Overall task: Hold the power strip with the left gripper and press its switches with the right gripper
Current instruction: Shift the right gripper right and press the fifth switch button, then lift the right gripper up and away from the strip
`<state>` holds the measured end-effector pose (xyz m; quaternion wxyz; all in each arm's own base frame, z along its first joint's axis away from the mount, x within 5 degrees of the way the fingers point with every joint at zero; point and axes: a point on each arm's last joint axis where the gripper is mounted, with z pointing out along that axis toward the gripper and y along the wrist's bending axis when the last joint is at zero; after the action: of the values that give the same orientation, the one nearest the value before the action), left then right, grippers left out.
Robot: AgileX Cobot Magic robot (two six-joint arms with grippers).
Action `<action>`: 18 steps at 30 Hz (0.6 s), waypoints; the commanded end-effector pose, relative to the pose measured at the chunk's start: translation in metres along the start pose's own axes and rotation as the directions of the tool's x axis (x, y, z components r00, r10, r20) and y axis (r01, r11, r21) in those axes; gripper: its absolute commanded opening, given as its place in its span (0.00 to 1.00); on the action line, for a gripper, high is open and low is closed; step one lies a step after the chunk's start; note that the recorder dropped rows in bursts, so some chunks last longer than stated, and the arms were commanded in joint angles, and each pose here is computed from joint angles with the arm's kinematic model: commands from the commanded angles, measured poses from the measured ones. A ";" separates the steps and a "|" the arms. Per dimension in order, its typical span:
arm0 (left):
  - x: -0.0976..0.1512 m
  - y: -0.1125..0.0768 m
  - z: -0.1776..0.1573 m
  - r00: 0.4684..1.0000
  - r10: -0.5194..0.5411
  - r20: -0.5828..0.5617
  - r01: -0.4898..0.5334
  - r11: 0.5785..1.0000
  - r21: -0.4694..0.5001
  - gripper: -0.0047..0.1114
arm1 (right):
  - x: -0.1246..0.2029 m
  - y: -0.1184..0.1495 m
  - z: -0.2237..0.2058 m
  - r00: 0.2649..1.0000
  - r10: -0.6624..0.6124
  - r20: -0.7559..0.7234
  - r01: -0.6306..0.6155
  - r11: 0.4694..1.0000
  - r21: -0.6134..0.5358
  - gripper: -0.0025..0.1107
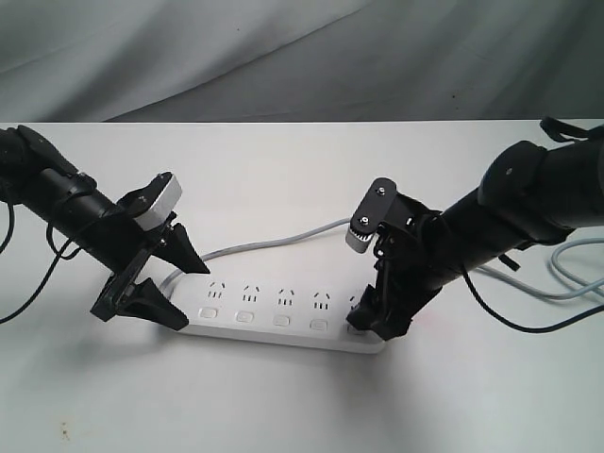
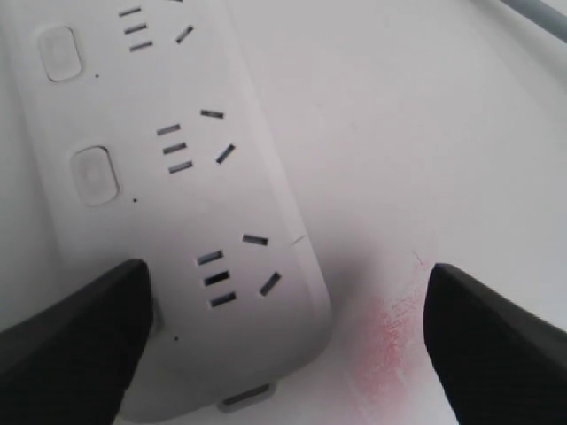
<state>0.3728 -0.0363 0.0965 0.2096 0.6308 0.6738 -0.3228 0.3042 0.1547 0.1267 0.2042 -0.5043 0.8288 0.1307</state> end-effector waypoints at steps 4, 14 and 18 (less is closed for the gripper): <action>-0.002 0.001 -0.001 1.000 0.004 0.009 -0.004 1.000 -0.002 0.24 | 0.010 -0.001 0.010 0.999 -0.007 -0.046 0.007 1.000 -0.006 0.70; -0.002 0.001 -0.001 1.000 0.004 0.009 -0.004 1.000 -0.002 0.24 | -0.036 -0.003 -0.113 0.952 0.016 0.307 -0.115 0.945 0.307 0.70; -0.002 0.001 -0.001 1.000 0.004 0.009 -0.004 1.000 -0.002 0.24 | -0.034 -0.005 -0.170 0.875 0.090 0.475 -0.292 0.881 0.371 0.70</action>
<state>0.3727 -0.0362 0.0964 0.2090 0.6313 0.6736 -0.3226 0.2948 0.1256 0.2636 0.4325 -0.3770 0.8153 0.0784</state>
